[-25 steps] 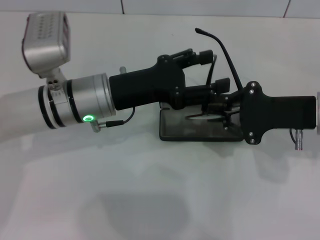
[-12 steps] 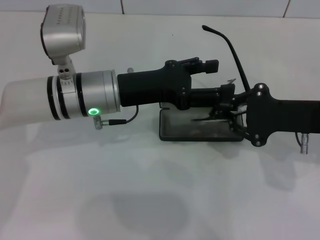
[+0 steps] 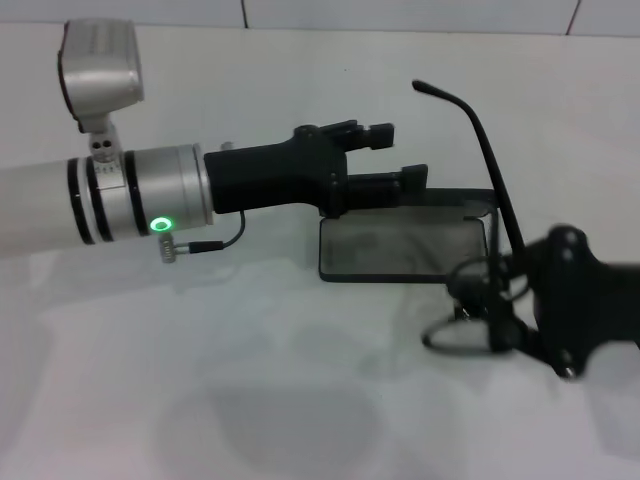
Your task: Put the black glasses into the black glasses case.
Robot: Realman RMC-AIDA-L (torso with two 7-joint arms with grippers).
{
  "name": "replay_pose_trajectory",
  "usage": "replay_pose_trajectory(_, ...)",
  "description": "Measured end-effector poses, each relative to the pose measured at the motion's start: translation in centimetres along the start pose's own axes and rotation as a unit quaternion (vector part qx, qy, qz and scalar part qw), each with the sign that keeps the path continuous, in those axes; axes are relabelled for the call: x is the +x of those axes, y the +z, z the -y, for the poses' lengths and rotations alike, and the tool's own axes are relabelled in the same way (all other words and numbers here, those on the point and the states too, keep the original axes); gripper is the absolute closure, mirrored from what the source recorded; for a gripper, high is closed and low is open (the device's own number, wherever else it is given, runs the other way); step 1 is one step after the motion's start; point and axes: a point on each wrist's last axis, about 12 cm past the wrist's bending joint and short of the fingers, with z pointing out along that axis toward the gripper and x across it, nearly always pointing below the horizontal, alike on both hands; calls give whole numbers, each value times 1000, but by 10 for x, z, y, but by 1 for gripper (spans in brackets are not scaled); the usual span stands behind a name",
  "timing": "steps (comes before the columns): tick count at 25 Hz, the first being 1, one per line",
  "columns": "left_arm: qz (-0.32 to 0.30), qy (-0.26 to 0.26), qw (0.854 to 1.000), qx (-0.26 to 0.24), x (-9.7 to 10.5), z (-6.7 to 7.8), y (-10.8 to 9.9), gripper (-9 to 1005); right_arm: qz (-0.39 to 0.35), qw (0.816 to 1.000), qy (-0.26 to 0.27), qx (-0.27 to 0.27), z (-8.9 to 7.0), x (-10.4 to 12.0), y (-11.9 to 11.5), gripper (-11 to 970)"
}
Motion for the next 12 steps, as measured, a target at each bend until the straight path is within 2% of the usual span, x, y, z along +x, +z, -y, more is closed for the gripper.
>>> replay_pose_trajectory(3,-6,-1,1000,-18,2,-4,1,167,56,998,-8,-15,-8,-11,-4,847)
replay_pose_trajectory(6,1,15,1000,-14,1,-2,11,167,88,996,6,-32,-9,-12,2,847)
replay_pose_trajectory(11,37,79,996,13,-3,8,27,167,103,989,92,-51,6,4,30,847)
replay_pose_trajectory(12,37,79,996,13,-3,8,27,167,102,987,110,-54,10,7,35,847)
